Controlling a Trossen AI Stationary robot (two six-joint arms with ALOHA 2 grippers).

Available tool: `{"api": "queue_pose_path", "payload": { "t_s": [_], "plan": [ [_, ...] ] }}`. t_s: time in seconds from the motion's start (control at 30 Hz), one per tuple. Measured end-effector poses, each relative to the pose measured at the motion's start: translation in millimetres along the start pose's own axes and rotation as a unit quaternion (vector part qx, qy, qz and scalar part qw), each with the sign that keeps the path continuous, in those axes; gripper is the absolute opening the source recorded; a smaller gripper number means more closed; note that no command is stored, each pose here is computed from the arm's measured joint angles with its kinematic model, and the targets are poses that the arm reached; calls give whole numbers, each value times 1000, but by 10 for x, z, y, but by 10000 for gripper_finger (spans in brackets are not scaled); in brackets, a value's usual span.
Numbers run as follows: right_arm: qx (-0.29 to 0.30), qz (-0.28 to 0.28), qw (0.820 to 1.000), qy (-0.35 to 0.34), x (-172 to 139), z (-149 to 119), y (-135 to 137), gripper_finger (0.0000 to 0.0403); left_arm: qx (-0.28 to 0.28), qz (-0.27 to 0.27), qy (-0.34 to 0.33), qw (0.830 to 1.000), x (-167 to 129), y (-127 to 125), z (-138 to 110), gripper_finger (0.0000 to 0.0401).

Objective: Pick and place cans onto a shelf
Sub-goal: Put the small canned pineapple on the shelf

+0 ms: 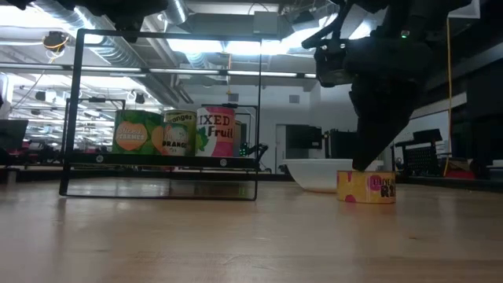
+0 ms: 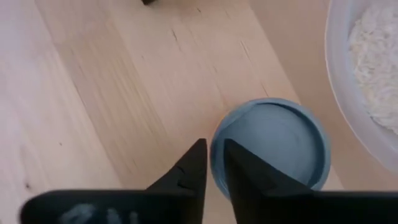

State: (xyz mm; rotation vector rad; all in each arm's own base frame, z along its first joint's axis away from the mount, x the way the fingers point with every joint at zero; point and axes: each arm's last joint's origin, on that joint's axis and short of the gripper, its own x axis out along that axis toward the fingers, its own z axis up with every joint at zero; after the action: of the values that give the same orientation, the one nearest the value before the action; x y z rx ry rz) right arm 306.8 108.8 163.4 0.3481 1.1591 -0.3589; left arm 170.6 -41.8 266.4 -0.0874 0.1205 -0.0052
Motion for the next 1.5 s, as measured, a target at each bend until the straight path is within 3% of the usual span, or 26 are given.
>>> {"api": "queue_pose_path", "payload": {
  "t_s": [0.2, 0.43, 0.73, 0.87, 1.1, 1.5],
  "plan": [
    [-2, 9, 1000, -9, -2, 19, 18, 87, 0, 0, 0, 1000, 0, 0, 0, 64],
    [-121, 18, 993, -4, -7, 19, 21, 89, 0, 0, 0, 1000, -1, 0, 0, 64],
    [-210, -16, 977, 43, -167, 60, 9, 90, 0, 0, 0, 1000, 0, 0, 0, 64],
    [-267, -54, 960, 64, -295, 39, 25, 90, 0, 0, 0, 1000, 0, -1, 0, 64],
    [-371, -56, 923, 91, -231, -156, 23, 90, 1, 0, 0, 1000, 0, 0, -1, 64],
    [-398, -49, 914, 55, -59, -197, -22, 90, 1, 0, 0, 1000, 0, -1, -2, 64]
  ]
}}
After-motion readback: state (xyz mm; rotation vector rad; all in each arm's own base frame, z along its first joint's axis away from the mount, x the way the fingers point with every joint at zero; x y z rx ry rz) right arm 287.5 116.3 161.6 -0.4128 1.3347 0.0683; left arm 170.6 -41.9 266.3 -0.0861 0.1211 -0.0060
